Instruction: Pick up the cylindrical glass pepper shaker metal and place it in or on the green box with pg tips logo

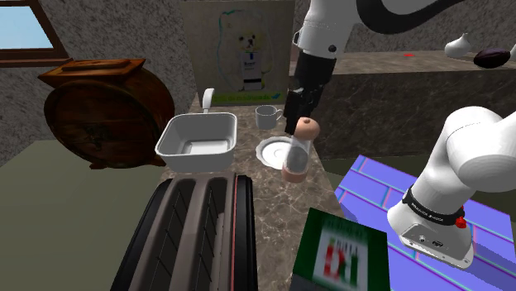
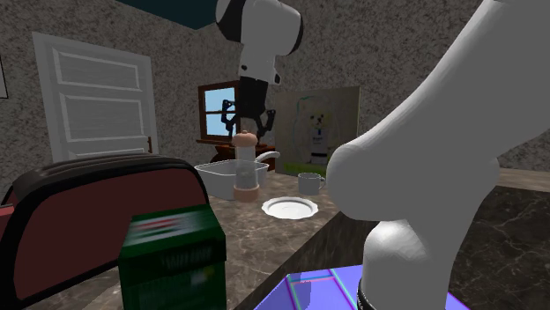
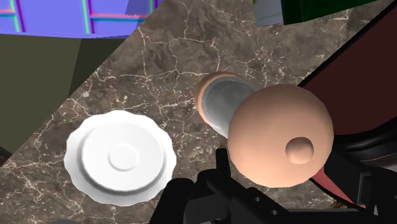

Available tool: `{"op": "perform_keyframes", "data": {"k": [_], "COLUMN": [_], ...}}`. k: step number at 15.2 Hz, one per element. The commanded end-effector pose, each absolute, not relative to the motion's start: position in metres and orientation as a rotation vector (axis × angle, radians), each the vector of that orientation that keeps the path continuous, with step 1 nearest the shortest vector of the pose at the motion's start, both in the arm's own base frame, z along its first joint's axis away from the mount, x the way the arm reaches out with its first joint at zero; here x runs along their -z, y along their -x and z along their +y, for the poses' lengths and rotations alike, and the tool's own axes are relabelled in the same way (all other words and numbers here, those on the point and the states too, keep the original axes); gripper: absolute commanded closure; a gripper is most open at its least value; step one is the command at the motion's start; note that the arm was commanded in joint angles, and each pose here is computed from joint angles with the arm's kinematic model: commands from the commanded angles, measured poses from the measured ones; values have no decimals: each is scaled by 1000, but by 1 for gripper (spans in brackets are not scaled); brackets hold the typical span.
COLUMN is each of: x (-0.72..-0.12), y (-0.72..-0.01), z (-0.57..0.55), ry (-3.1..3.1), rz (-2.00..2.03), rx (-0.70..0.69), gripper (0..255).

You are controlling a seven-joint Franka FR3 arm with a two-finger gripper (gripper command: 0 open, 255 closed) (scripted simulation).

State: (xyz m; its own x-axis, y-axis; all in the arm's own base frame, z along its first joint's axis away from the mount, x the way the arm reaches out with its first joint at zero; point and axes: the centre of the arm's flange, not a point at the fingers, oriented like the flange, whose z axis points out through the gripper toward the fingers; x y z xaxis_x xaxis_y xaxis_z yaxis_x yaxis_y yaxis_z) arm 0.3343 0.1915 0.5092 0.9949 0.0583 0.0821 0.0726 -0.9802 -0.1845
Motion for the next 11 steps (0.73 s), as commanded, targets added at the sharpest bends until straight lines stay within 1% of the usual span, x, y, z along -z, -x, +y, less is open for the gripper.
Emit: {"op": "perform_keyframes", "data": {"k": [1,11], "x": [-520,-573], "y": [-334,-334], "z": [191,191], "ry": [2950,2950], "rz": [-97,-97], "rx": [113,113], "gripper": [255,255]}}
